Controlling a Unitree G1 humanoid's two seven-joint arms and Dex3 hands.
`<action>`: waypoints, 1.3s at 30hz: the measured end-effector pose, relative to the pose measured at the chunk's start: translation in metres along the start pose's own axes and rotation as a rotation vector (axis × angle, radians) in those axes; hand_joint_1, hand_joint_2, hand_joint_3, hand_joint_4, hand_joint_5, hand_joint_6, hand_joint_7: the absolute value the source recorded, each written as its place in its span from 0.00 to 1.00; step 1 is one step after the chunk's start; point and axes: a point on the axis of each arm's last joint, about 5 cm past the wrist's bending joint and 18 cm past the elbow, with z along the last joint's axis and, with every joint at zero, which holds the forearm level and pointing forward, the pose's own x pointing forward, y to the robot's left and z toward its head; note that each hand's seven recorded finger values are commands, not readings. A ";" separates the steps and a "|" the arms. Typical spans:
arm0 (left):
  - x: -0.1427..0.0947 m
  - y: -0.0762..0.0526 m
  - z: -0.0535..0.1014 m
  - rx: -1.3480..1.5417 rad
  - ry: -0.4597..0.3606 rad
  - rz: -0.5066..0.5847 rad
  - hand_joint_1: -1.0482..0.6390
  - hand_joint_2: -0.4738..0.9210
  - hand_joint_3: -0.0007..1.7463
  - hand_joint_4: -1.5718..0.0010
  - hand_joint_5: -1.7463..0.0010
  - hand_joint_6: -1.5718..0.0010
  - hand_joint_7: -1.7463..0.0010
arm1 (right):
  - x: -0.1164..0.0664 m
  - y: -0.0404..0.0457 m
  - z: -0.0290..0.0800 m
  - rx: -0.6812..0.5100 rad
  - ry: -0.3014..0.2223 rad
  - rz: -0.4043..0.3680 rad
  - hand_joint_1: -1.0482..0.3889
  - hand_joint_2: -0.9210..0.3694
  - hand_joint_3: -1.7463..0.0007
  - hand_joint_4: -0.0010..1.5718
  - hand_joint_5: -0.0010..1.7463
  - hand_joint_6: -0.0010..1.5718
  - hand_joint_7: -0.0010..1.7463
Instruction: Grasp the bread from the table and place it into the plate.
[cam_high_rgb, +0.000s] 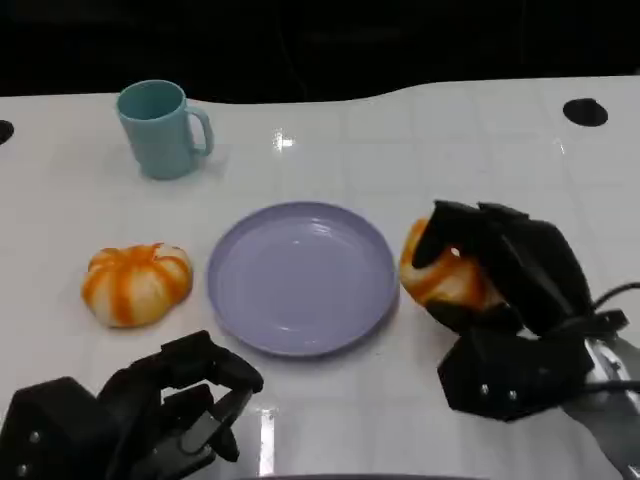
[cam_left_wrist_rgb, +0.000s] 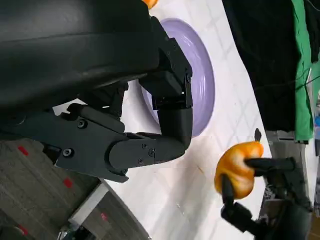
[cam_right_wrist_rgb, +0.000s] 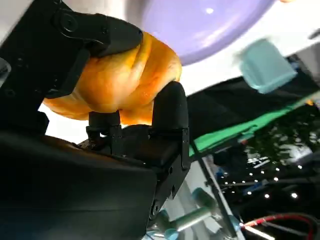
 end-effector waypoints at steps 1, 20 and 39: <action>0.000 0.000 0.000 0.001 0.000 -0.001 0.38 1.00 0.28 0.56 0.00 0.58 0.26 | 0.003 0.0015 0.004 0.019 -0.013 -0.002 0.70 0.46 0.25 0.62 1.00 0.46 1.00; 0.001 -0.002 0.000 0.002 0.001 -0.004 0.39 0.99 0.28 0.58 0.00 0.60 0.26 | 0.037 0.0241 0.028 0.098 -0.116 0.097 0.66 0.50 0.17 0.62 1.00 0.47 1.00; 0.001 -0.003 -0.004 -0.001 0.007 -0.007 0.39 0.99 0.28 0.58 0.00 0.59 0.25 | 0.067 0.0515 0.045 0.169 -0.041 0.264 0.57 0.25 0.61 0.36 0.57 0.47 0.26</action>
